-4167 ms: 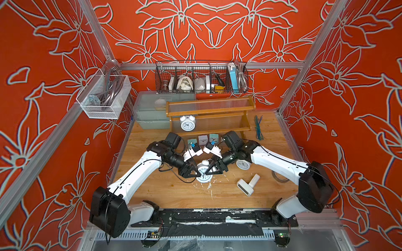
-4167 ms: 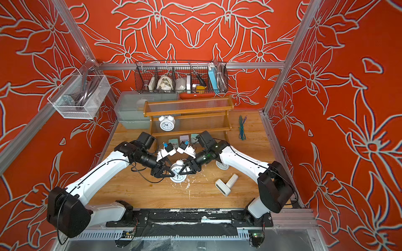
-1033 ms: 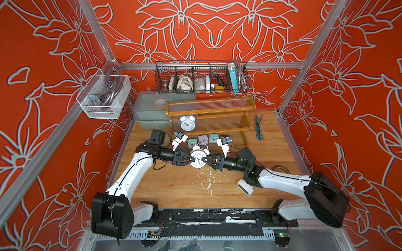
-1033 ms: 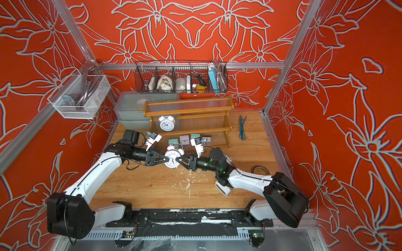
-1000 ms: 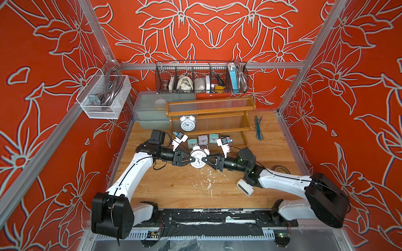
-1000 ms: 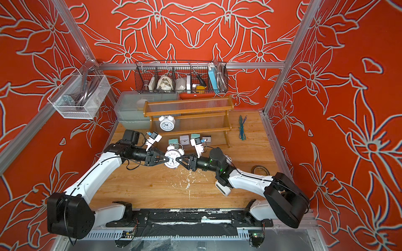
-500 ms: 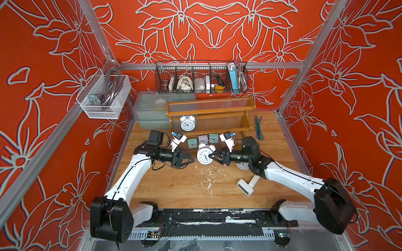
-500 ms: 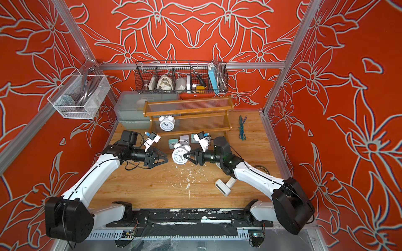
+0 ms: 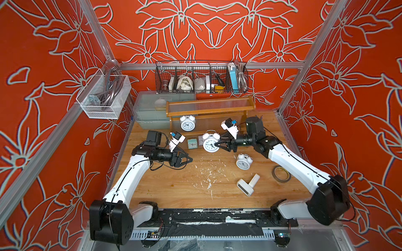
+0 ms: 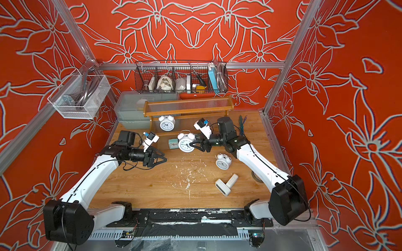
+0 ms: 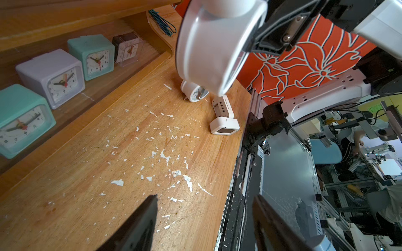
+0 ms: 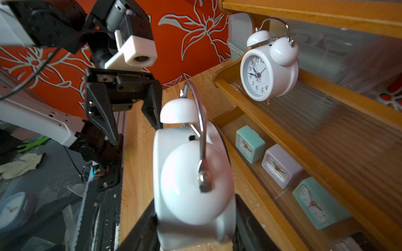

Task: Place the alarm clocks on the shelf by style
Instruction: Pick up the alarm from the center of the board, then place the alarm on the shelf.

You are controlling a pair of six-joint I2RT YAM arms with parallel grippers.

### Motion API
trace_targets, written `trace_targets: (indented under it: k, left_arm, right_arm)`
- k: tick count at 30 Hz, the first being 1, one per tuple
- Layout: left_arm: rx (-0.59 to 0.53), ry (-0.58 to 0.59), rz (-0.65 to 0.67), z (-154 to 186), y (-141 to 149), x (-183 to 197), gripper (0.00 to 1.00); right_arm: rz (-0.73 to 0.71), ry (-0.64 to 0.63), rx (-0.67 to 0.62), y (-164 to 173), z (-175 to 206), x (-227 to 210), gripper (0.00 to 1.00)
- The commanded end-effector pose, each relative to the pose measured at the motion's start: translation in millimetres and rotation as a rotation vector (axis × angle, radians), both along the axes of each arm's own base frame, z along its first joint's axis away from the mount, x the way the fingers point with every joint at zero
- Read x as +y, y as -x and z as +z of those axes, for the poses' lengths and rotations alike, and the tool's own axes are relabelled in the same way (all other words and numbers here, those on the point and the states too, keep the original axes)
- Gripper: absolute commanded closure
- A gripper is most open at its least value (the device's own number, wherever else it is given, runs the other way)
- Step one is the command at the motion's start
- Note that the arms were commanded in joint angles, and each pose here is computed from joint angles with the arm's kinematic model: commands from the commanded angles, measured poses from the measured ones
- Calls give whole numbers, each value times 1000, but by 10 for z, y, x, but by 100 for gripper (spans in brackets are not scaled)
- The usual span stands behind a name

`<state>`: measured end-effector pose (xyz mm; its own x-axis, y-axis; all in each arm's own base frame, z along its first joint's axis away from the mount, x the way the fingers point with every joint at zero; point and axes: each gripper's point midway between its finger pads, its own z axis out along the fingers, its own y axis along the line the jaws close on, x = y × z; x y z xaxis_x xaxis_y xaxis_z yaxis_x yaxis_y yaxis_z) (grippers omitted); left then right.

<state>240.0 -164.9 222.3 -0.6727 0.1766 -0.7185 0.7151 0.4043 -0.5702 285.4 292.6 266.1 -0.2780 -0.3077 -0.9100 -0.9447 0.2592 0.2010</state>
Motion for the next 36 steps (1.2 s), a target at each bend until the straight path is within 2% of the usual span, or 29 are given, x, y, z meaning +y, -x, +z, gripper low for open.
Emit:
trace_targets:
  k: [1,11,20,36]
  left_arm:
    - [-12,-3,1,11,47,24,30]
    - [-23,4,1,49,74,31,30]
    - [-27,4,4,50,92,36,30]
    - [-33,3,9,49,96,49,30]
  right_arm:
    - [27,41,-152,-183,110,-25,63]
    - [-20,5,-150,-842,235,-18,63]
    - [-106,-23,-177,-1256,247,70,63]
    - [-146,-30,-165,-1636,15,186,63]
